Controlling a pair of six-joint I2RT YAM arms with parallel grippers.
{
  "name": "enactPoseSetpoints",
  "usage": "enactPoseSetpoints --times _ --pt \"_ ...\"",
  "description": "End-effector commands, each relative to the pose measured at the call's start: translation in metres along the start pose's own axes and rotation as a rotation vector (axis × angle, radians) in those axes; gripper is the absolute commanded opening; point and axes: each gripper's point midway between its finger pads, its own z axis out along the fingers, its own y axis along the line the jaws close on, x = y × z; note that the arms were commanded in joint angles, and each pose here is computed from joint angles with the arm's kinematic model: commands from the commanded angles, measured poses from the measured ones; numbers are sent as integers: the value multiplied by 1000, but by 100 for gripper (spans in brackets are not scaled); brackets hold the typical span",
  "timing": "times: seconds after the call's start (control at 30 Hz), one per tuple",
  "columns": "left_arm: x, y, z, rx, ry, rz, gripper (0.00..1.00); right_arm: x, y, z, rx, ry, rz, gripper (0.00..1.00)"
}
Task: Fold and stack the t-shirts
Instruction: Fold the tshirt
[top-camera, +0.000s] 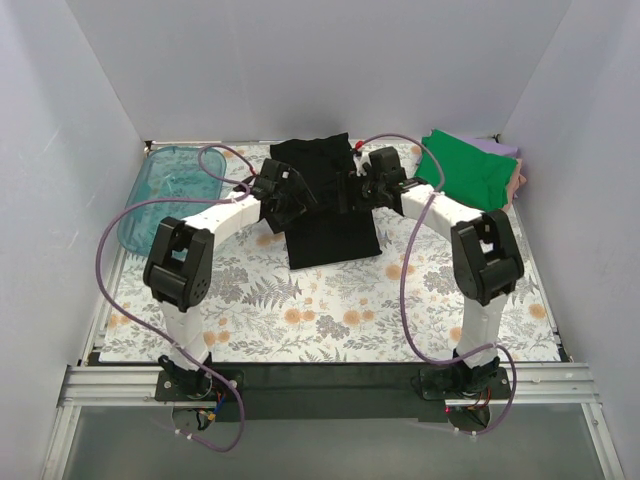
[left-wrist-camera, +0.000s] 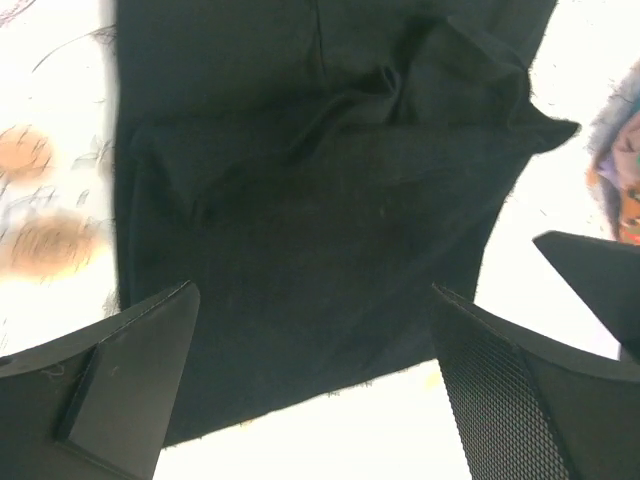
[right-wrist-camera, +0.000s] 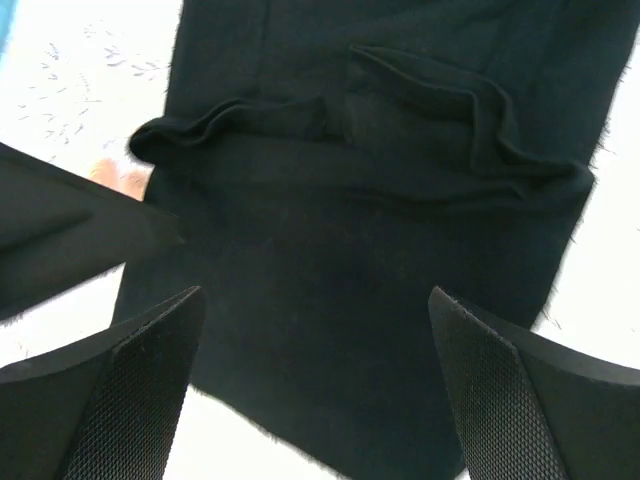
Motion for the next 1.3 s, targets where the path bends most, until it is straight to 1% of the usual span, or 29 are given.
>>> enactPoseSetpoints --times 0.0,0.03,0.1,0.13,0.17,0.2,0.23,0.27,0.3,0.4,0.5,0.6,0.77,0.8,0.83,0.87,0.9,0.93,0.97,1.0,1.03,1.07,1.1,1.13,1.17,1.2,1.27 --pt "-14 -14 22 44 0 35 96 -18 6 25 -62 -14 17 99" --pt "-20 -14 27 45 -2 31 96 -38 8 27 -67 -49 11 98" --pt "-31 -14 45 24 -6 29 96 -38 -1 45 -63 -36 25 98" --pt "-40 -11 50 19 -15 18 96 -53 -1 47 -64 -67 22 98" --pt "-42 -6 59 8 -9 7 96 -58 -4 50 -63 -76 23 98" --pt "-54 -12 58 19 -32 1 96 -56 -10 60 -56 -66 29 98" --pt "-62 -9 60 17 -44 -13 96 -59 -17 63 -50 -73 29 98" --pt "-67 -8 62 18 -50 -20 96 -73 -16 63 -57 -97 20 98" --pt "-73 -15 61 44 -51 -22 96 -69 -23 70 -52 -85 25 98" --pt "-85 -17 66 77 -44 -41 96 -73 -33 72 -60 -85 41 98" --pt "-93 -15 69 95 -25 -61 96 -78 -37 65 -55 -98 22 98" --pt "-103 -26 60 131 -39 -57 96 -89 -35 48 -31 -123 -15 98" --pt "-127 -53 23 178 -116 -25 97 -89 -33 9 34 -150 -44 98" --pt "-122 -50 19 165 -99 -26 97 -94 -27 -10 40 -175 -54 98" --pt "-123 -54 3 177 -108 -19 97 -70 -34 -12 66 -134 -37 98" --pt "-107 -38 5 136 -72 -22 97 -68 -29 -29 71 -150 -26 98" --pt "-101 -31 0 119 -64 -22 97 -58 -30 -35 86 -141 -8 98" --pt "-101 -32 -19 124 -86 -14 98 -26 -35 -35 95 -83 27 98" --pt "-82 -4 -15 50 -64 -23 98 -22 -27 -48 80 -91 43 98" --pt "-74 5 -20 30 -62 -28 97 -11 -24 -53 66 -77 61 98" --pt "-68 11 -38 27 -75 -34 98 23 -25 -53 49 -20 96 98" --pt "-59 19 -42 16 -76 -50 98 24 -16 -63 24 -38 117 98" --pt "-26 52 -37 -44 -21 -69 98 32 -10 -64 -11 -45 127 98" --pt "-20 50 -52 -16 -36 -72 98 41 -8 -66 -21 -44 144 98" --pt "-16 51 -54 9 -52 -71 98 61 -7 -67 -27 -20 177 98" --pt "3 65 -57 6 -24 -83 98 63 -3 -66 -50 -28 182 97" --pt "10 66 -58 25 -24 -83 98 79 -4 -61 -54 13 215 95"
